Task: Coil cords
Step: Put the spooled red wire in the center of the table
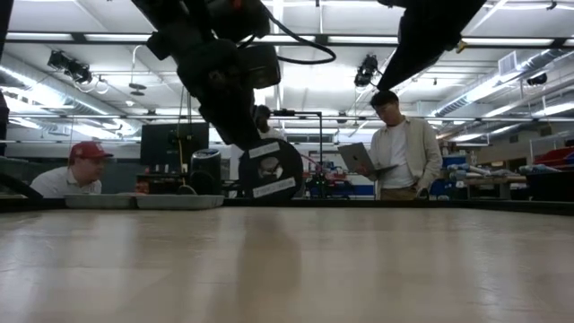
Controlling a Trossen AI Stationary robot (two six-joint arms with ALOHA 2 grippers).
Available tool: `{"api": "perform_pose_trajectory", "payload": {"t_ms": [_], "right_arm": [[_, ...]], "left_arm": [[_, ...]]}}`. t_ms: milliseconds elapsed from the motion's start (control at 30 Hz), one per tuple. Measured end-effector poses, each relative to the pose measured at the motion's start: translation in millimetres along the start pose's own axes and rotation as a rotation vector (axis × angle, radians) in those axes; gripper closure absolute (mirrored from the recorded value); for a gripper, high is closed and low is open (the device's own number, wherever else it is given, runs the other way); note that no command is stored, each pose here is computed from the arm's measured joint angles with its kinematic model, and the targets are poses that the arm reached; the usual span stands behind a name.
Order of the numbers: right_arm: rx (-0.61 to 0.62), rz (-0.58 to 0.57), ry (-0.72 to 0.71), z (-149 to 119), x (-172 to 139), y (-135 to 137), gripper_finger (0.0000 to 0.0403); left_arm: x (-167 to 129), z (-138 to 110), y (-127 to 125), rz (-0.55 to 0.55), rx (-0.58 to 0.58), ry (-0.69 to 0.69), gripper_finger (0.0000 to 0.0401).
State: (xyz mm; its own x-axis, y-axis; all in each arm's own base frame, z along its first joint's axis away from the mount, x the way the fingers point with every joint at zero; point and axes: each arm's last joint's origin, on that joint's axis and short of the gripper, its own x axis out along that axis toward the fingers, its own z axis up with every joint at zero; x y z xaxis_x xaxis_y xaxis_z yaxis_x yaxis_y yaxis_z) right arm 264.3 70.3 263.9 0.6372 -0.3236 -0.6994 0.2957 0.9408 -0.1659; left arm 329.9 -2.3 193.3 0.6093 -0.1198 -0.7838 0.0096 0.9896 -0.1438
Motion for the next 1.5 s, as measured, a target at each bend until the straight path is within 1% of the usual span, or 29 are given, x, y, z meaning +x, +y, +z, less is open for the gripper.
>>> {"api": "perform_pose_trajectory", "payload": {"t_ms": [200, 367, 667, 967, 1200, 1367, 1500], "right_arm": [[-0.004, -0.002, 0.004, -1, 0, 0, 0.0383], [-0.003, -0.003, 0.004, -1, 0, 0, 0.0383], [0.012, -0.002, 0.002, 0, 0, 0, 0.0383], [0.014, -0.002, 0.002, 0, 0, 0, 0.0383], [0.014, -0.003, 0.003, -9, 7, 1, 0.0383], [0.02, 0.0, -0.005, -13, 11, 2, 0.0383], [0.013, 0.002, -0.011, -12, 11, 2, 0.0383]], "left_arm": [[2, -1, -1, 0.023, 0.003, 0.011, 0.0401], [2, -1, -4, 0.083, 0.039, 0.002, 0.0401], [2, -3, -5, 0.087, 0.044, 0.02, 0.0401], [10, -8, -4, 0.09, 0.041, 0.064, 0.0401], [10, -8, -4, 0.089, 0.041, 0.063, 0.04], [10, -8, -4, 0.09, 0.041, 0.065, 0.0389], [11, -9, -4, 0.097, 0.041, 0.071, 0.0368]]}}
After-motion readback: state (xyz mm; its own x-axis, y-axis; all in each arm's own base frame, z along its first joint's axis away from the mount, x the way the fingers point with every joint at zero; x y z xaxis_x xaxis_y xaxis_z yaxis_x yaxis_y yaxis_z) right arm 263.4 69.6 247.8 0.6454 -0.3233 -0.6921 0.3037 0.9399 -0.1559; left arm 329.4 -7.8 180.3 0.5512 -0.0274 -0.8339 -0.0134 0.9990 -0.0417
